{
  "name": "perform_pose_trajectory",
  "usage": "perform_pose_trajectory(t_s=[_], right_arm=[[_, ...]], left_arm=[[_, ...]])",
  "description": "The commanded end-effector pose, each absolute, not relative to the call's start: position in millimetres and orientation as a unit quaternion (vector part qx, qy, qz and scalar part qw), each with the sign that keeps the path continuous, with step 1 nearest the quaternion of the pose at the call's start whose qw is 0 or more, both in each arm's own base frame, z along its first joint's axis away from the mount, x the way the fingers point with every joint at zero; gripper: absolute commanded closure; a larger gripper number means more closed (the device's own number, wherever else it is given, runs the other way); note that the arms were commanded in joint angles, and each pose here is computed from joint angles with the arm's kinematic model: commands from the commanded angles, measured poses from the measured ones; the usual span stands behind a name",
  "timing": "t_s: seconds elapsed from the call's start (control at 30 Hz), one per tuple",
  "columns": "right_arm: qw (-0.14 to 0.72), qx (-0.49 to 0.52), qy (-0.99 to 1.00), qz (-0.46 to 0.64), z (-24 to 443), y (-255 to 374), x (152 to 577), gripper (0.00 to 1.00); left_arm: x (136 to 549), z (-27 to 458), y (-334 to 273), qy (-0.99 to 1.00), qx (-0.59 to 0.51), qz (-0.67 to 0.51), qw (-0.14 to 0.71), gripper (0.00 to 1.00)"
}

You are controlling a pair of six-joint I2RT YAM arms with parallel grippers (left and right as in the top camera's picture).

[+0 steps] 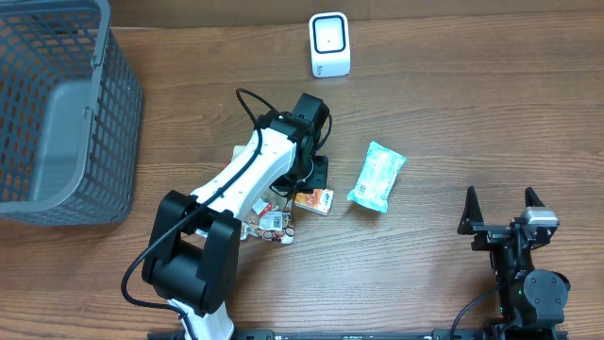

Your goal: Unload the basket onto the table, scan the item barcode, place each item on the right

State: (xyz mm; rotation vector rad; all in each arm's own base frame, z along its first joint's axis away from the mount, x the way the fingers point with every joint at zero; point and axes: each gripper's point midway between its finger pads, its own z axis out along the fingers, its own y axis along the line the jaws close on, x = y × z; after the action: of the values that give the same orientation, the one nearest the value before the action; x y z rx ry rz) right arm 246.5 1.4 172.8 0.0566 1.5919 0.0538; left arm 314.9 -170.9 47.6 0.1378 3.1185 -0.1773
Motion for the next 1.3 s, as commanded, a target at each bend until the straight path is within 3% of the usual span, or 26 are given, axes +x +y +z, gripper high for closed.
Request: perform_pose_trajectory(t_s=[0.0,0.27,0.47,0.8,1.27], right_arm=[[0.7,0.03,0.713,0.021,171,-1,247,0.0],[0.7,0.03,0.713,0.021,171,-1,247,0.0],[0.7,0.03,0.713,0.021,171,-1,247,0.0],[0.7,0.03,0.713,0.021,171,-1,247,0.0],[0.7,0.03,0.713,0.021,171,-1,247,0.0]], left_arm=[[319,51,-179,0.997,0.03,-0.07,0.008,0.95],[307,49,-177,0.998,0.023,-0.061,-0.013,0.85],[287,45,-172,0.998,0.02,-0.043,-0.047,0.96],[264,27,-156,0.997,0.01,-0.01,-0.081,0.96],[318,10,-165,0.999,0.011,-0.015,0.042,0.92]])
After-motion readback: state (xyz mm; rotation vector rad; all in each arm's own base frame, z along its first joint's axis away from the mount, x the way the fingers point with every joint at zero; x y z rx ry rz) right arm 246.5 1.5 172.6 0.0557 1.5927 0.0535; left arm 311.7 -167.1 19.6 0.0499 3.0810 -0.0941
